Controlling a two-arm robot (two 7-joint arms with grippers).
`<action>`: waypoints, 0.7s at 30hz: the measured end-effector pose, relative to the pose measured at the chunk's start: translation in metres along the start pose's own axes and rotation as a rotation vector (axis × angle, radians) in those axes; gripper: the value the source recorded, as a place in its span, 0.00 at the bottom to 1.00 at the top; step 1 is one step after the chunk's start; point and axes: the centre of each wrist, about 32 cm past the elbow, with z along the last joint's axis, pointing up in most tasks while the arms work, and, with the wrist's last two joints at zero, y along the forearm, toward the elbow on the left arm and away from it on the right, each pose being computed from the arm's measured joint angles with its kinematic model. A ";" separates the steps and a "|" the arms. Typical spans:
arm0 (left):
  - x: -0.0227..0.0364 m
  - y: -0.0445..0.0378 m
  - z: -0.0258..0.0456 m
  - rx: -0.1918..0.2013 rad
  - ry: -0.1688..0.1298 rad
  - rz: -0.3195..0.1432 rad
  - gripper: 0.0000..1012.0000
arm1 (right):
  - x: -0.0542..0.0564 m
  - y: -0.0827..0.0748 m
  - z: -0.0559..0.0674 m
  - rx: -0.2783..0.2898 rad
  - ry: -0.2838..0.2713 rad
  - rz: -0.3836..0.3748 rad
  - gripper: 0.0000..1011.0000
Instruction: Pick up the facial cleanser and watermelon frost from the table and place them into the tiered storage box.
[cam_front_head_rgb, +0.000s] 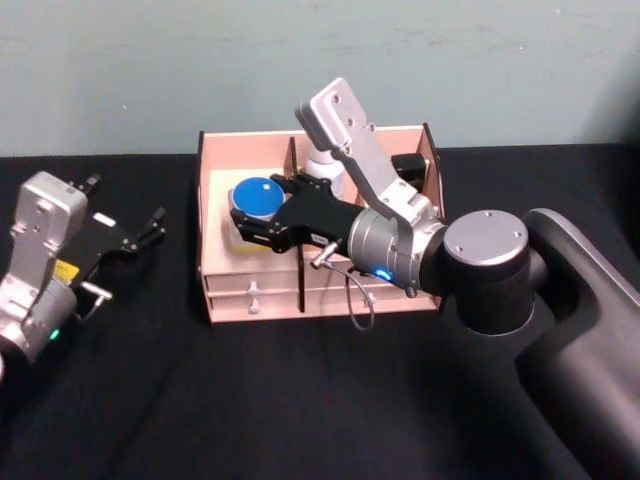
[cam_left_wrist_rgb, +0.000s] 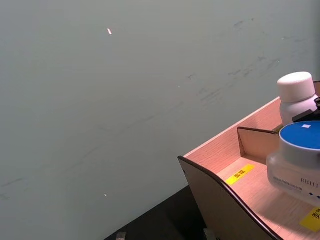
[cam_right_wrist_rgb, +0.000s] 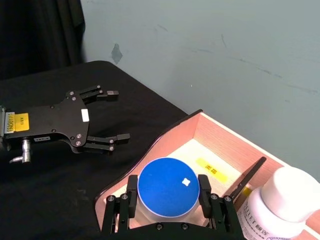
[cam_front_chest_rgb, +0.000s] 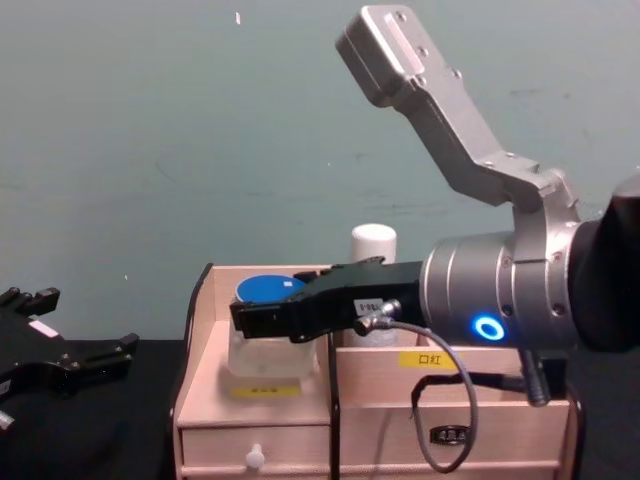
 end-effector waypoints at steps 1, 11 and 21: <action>0.0000 0.0000 0.0000 0.000 0.000 0.000 0.99 | 0.000 0.001 0.000 -0.001 -0.001 0.000 0.72; 0.0000 0.0000 0.0000 0.000 0.000 0.000 0.99 | 0.002 0.008 -0.002 -0.023 -0.005 -0.012 0.72; 0.0000 0.0000 0.0000 0.000 0.000 0.000 0.99 | 0.004 0.012 -0.006 -0.039 0.000 -0.010 0.72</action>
